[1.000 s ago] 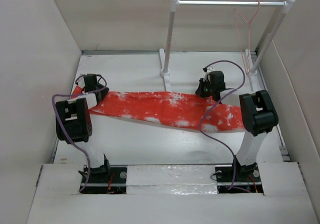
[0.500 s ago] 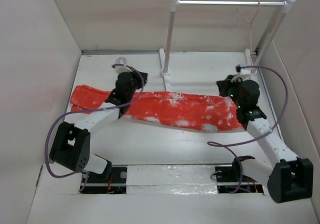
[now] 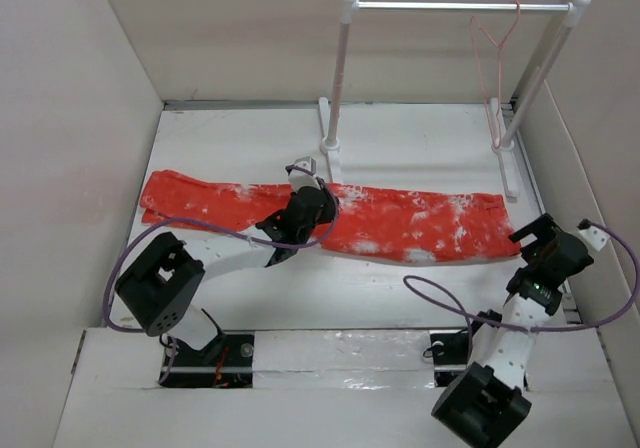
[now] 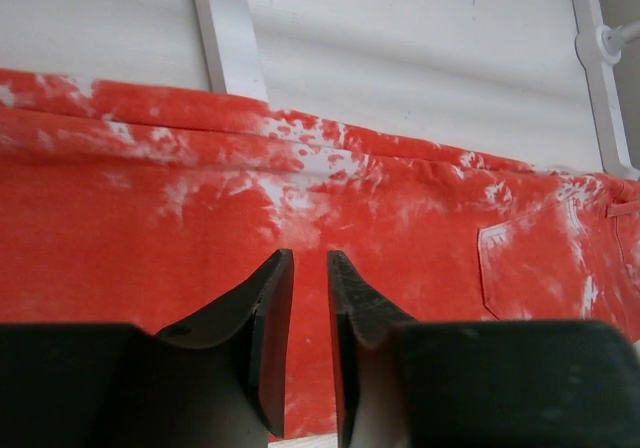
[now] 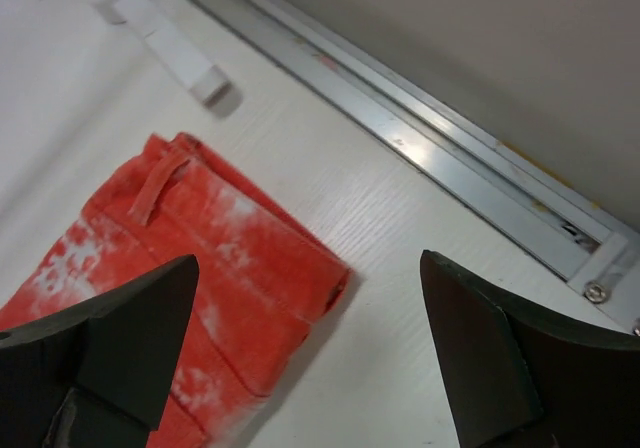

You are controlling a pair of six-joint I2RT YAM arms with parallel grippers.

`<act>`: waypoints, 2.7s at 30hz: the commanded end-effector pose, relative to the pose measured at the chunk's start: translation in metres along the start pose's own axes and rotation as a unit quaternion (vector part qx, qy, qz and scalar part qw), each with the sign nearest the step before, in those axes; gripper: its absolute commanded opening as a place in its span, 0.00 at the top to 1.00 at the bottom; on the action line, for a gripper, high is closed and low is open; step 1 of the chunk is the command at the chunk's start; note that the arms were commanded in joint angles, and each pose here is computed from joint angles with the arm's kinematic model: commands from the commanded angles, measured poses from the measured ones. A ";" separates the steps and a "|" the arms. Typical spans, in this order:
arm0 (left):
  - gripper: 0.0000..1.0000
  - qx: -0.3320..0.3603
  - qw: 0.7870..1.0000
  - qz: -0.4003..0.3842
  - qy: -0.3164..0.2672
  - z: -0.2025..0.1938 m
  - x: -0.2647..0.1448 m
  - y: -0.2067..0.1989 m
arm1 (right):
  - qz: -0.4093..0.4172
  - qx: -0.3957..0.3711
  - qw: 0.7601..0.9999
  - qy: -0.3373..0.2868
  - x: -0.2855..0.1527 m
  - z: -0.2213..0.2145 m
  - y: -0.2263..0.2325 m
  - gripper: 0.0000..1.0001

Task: Place the trousers on the hanger
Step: Fold the trousers at the center of the board.

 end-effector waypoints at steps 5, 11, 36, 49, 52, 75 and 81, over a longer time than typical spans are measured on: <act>0.78 -0.024 0.999 -0.048 0.000 0.007 -0.005 0.014 | 0.011 0.093 0.989 0.117 0.028 -0.039 -0.016 0.01; 0.77 -0.026 0.996 -0.080 0.004 0.007 -0.011 0.011 | 0.091 0.137 0.976 0.142 0.046 -0.057 0.003 0.02; 1.00 -0.011 0.998 -0.020 0.057 -0.035 0.000 0.048 | 0.267 0.012 0.963 -0.043 -0.034 0.034 0.114 1.00; 1.00 0.007 0.991 -0.041 0.127 -0.113 -0.009 0.019 | 0.390 -0.060 0.906 -0.156 -0.132 0.144 0.196 1.00; 1.00 0.012 0.988 -0.063 0.141 -0.129 -0.012 0.006 | 0.392 -0.065 0.898 -0.187 -0.150 0.178 0.205 1.00; 1.00 0.017 0.969 -0.177 0.174 -0.160 -0.015 -0.066 | 0.463 -0.096 0.853 -0.221 -0.183 0.238 0.246 1.00; 1.00 0.030 0.965 -0.199 0.170 -0.160 -0.022 -0.084 | 0.460 -0.100 0.852 -0.231 -0.197 0.249 0.254 1.00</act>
Point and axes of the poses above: each gripper's point midway between its finger pads, its own x axis out along the fingers, its own y axis along the line the jaws close on, z = x × y, the point moved 6 cm from there along -x, back along the fingers, and after that the axes turned 1 degree about -x, right-handed, at the moved point
